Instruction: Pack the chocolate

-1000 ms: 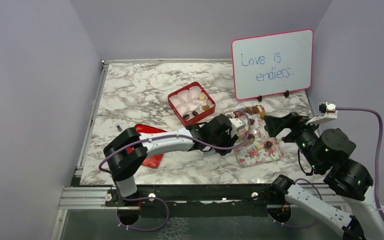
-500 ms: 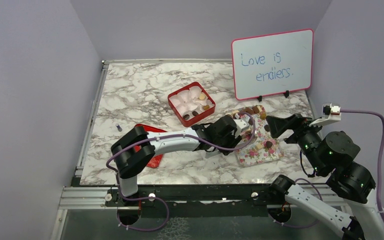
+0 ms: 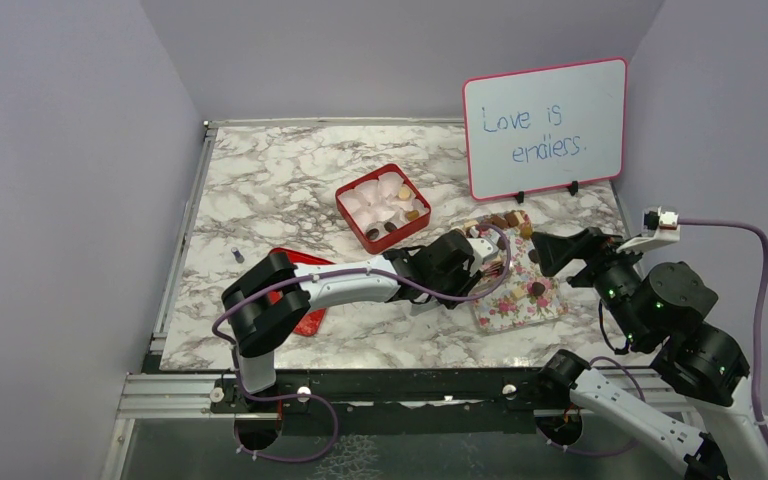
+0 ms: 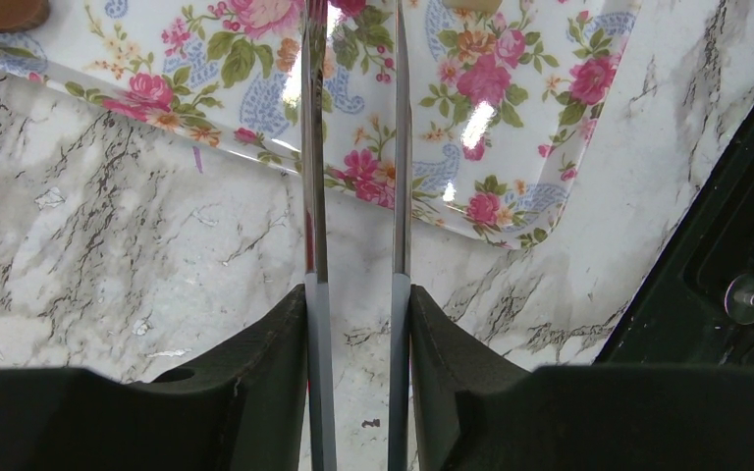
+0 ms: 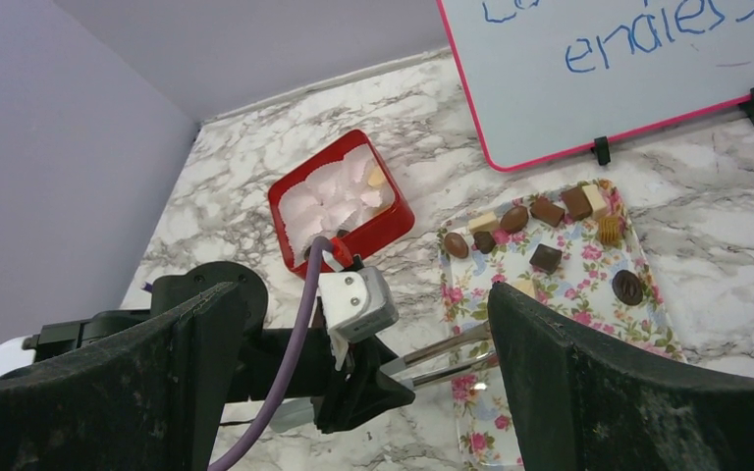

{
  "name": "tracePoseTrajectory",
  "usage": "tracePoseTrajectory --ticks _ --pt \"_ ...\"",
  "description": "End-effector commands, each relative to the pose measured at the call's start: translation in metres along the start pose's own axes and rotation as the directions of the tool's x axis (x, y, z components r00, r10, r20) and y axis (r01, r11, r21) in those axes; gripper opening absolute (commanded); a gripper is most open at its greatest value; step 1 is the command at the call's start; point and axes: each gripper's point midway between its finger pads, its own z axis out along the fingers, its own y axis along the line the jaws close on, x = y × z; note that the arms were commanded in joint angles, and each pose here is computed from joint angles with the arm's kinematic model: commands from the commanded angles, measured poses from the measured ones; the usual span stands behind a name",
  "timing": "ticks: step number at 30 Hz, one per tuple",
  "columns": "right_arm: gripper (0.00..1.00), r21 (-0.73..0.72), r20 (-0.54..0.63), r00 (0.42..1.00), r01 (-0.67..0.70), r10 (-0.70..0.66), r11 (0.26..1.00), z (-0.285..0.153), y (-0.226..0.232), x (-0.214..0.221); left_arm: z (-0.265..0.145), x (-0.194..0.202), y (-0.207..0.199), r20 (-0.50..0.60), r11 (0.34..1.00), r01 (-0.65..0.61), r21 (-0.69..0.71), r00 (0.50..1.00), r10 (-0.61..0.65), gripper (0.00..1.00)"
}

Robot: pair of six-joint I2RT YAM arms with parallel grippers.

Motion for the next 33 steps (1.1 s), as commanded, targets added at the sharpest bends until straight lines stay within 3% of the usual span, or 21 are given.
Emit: tracePoseTrajectory --ticks 1,15,33 --pt "0.98 0.007 -0.013 1.000 0.004 -0.004 1.000 0.003 -0.001 0.005 -0.014 -0.031 -0.010 0.092 1.000 -0.007 0.015 0.996 0.006 0.29" --pt "0.98 -0.027 -0.079 0.997 0.003 -0.005 1.000 0.011 0.008 0.025 -0.048 -0.054 0.003 0.146 0.995 0.097 -0.016 0.985 -0.094 0.29" --pt "0.98 -0.055 -0.178 0.983 0.031 -0.040 0.998 0.031 0.015 0.063 -0.138 -0.046 0.115 0.196 0.915 0.309 -0.261 0.945 -0.263 0.29"
